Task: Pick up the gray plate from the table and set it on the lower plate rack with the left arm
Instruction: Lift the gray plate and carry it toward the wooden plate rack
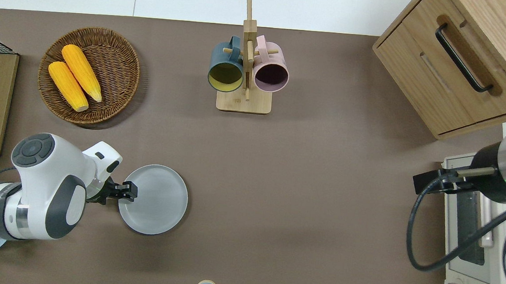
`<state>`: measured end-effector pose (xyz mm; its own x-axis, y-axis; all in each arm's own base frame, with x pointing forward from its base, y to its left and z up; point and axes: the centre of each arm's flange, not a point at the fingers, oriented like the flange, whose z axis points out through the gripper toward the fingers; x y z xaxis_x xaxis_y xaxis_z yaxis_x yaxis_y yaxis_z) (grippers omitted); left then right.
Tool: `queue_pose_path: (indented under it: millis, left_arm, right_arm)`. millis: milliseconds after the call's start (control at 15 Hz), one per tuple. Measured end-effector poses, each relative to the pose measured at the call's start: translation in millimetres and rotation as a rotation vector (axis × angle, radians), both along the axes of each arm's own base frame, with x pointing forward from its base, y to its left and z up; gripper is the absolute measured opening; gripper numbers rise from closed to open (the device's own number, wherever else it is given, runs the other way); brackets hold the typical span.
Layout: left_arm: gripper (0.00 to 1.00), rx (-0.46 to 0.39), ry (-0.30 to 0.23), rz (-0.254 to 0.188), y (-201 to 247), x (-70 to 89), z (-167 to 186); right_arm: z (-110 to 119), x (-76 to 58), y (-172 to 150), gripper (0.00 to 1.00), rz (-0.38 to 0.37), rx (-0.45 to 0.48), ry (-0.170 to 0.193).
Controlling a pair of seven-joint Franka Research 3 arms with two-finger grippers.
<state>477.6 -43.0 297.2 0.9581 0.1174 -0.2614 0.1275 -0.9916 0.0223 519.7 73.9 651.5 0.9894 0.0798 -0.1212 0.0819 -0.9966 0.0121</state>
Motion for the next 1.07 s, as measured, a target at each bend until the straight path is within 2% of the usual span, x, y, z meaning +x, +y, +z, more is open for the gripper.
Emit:
queue_pose_path:
  millis: [133, 200, 467, 733, 1067]
  left_arm:
    - [0.62, 0.001, 0.003, 0.001, 0, 0.3, -4]
    - [0.48, 0.001, 0.004, 0.002, 0, 0.4, -4]
    - [0.07, 0.0, -0.001, 0.001, 0, 0.8, -1]
    - [0.07, -0.002, -0.012, 0.01, 4, 2.8, 4]
    - [0.03, -0.007, -0.054, 0.041, 19, 28.7, 44]
  right_arm:
    - [0, 0.0, 0, 0.99, 0.0, 0.0, 0.0]
    - [0, 0.0, 0, 0.99, 0.0, 0.0, 0.0]
    - [0, 0.0, 0, 0.99, 0.0, 0.0, 0.0]
    - [0, 0.0, 0, 0.99, 0.0, 0.0, 0.0]
    - [0, 0.0, 0, 0.99, 0.0, 0.0, 0.0]
